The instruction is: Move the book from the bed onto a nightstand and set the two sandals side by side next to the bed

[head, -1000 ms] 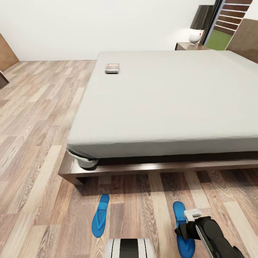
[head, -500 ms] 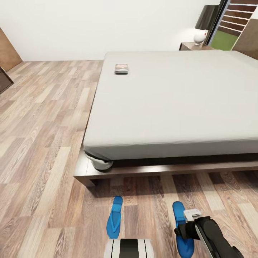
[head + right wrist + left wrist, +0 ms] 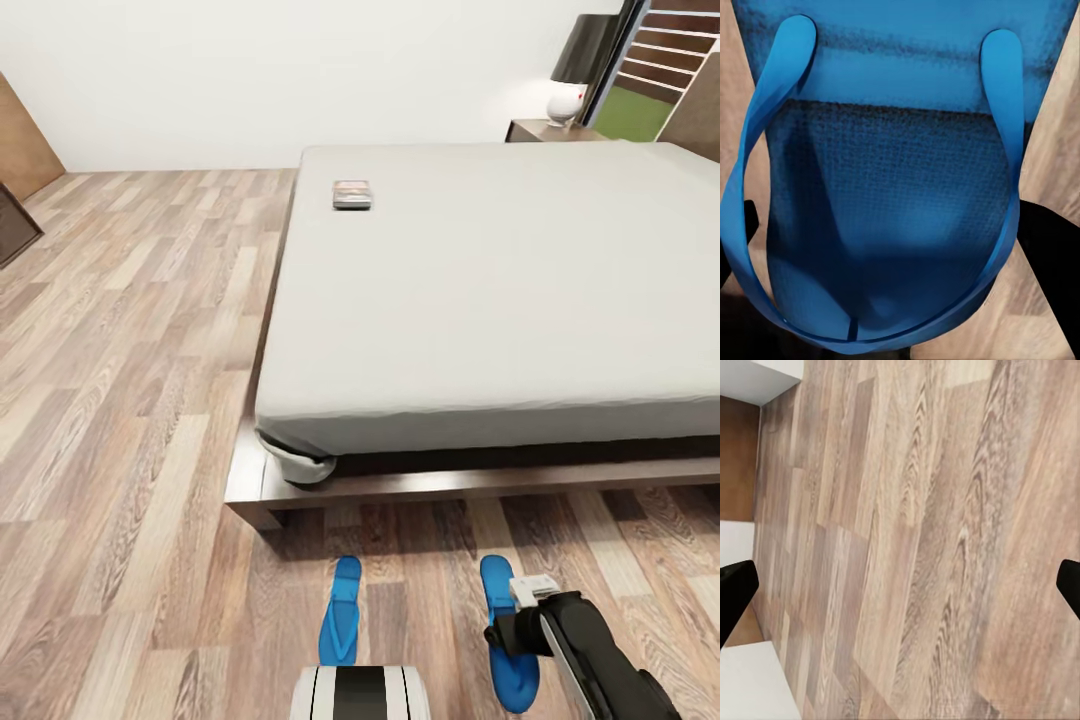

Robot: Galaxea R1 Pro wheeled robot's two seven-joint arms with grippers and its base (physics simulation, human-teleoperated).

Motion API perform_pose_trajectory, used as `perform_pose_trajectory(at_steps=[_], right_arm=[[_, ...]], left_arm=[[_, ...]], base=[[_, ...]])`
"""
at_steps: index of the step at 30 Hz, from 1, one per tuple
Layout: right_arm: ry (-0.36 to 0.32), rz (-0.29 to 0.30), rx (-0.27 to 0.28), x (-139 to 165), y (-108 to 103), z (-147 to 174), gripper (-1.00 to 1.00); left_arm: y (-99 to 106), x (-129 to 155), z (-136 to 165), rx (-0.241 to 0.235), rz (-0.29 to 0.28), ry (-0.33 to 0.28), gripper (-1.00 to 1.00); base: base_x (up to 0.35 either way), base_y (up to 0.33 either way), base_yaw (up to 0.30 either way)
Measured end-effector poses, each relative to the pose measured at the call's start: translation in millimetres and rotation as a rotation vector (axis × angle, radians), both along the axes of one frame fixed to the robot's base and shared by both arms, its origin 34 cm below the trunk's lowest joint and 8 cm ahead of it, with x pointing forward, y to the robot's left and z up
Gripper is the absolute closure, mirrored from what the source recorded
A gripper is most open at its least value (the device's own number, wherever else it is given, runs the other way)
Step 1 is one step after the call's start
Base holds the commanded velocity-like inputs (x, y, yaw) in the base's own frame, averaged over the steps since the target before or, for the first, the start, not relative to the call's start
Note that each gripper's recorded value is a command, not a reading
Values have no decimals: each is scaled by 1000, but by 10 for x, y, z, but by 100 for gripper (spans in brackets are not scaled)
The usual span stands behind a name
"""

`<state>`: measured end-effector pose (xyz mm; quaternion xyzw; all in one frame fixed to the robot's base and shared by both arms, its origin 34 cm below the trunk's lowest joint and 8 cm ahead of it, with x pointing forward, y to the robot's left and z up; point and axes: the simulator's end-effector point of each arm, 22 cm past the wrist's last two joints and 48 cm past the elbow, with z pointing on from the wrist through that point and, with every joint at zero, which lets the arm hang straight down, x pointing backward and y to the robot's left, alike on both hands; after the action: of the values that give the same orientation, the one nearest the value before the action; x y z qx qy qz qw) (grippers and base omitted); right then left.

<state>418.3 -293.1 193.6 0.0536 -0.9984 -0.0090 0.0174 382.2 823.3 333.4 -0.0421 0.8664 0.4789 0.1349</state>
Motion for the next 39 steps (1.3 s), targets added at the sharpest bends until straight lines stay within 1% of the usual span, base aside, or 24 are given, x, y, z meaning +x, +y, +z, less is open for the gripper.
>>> perform_pose_trajectory(at_steps=[5,17,23,27,35,39], right_arm=[[22,-7,0,11,-2,-70,100],[36,-10,2,-9,8,-105,100],[58,-16,7,17,37,-175,100],[36,-14,13,84,56,-219,100],[35,-13,14,79,54,-255,100],[36,-13,14,74,52,-260,100]], left_arm=[[-1,0,-2,0,0,0,-100],[-1,-4,-3,0,1,2,-100],[0,-4,-2,0,1,2,-100],[0,-5,-2,0,1,2,-100],[10,-4,12,5,2,2,-100],[21,-8,29,14,4,2,-100]], base=[[16,53,0],[5,165,0],[29,133,0],[6,26,0],[34,89,0],[13,117,0]])
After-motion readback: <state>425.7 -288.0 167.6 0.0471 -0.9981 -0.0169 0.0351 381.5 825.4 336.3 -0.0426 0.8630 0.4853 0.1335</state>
